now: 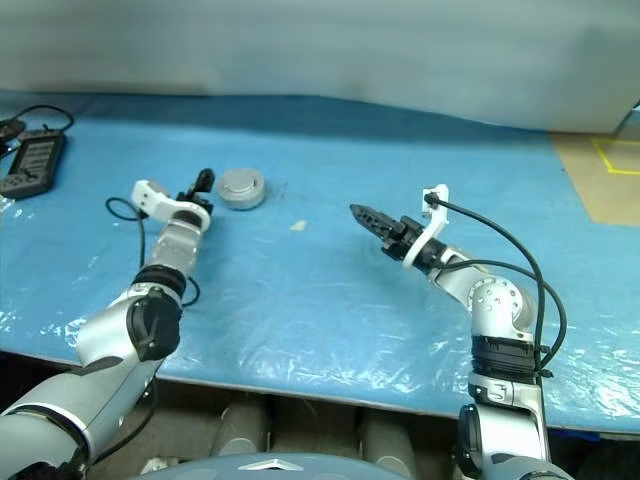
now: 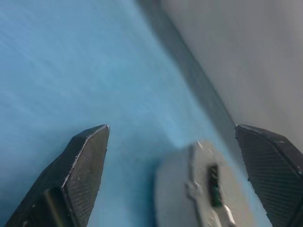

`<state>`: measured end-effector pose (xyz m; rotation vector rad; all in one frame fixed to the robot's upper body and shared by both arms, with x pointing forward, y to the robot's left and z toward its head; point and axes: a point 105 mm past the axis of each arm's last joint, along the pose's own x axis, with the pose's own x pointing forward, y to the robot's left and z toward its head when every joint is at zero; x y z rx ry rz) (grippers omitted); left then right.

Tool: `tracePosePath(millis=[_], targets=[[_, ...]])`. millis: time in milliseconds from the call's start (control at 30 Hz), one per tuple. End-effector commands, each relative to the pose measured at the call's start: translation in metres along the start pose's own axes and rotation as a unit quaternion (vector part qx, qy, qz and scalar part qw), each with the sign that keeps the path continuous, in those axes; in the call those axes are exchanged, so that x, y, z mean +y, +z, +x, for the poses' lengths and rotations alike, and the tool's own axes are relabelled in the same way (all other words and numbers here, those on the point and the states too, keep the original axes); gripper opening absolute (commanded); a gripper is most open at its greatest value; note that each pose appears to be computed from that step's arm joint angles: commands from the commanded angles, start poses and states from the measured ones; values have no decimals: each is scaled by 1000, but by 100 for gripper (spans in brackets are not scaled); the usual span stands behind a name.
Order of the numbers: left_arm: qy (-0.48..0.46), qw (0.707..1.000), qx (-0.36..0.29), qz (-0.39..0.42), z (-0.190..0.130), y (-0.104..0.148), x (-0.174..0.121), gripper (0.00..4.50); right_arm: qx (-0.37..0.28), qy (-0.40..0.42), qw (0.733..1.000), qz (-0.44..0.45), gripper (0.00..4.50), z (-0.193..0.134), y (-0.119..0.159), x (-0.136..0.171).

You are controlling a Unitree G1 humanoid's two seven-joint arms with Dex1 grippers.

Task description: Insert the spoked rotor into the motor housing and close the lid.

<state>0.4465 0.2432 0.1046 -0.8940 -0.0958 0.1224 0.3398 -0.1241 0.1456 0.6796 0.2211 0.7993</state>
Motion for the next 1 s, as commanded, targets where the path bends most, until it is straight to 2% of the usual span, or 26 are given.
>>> tracePosePath(millis=[33, 100, 167, 233, 300, 367, 433, 500, 667, 767, 833, 900, 1000], targets=[[-65, 995, -28, 65, -1, 20, -17, 445, -7, 8, 1000, -27, 319, 2, 9, 5], [-162, 978, -27, 128, -10, 17, -44, 445, -42, -4, 996, -81, 319, 3, 18, 1], [-272, 948, -10, 165, -26, 5, -75, 445, -64, -24, 988, -141, 319, 1, 24, -5], [-372, 908, 48, 186, -48, -17, -99, 445, -47, -41, 980, -188, 319, -4, 21, -16], [-428, 876, 94, 203, -66, -33, -111, 445, -21, -47, 977, -209, 319, -8, 17, -23], [-504, 815, 158, 240, -92, -56, -124, 445, 11, -49, 967, -250, 319, -20, 14, -32], [-546, 763, 205, 278, -111, -74, -125, 445, 31, -46, 956, -287, 319, -29, 15, -36], [-564, 729, 237, 308, -122, -89, -119, 445, 59, -42, 942, -329, 319, -36, 12, -40], [-582, 687, 280, 333, -133, -111, -108, 445, 90, -32, 917, -387, 319, -45, 12, -45], [-583, 682, 283, 338, -134, -118, -105, 450, 88, -26, 911, -403, 376, -45, 14, -43], [-584, 682, 287, 334, -135, -121, -105, 450, 94, -26, 903, -419, 437, -47, 13, -44], [-585, 682, 287, 333, -136, -121, -106, 450, 75, -40, 894, -440, 448, -46, 19, -46], [-584, 683, 285, 333, -134, -121, -106, 450, 87, -41, 889, -447, 448, -46, 14, -49]])
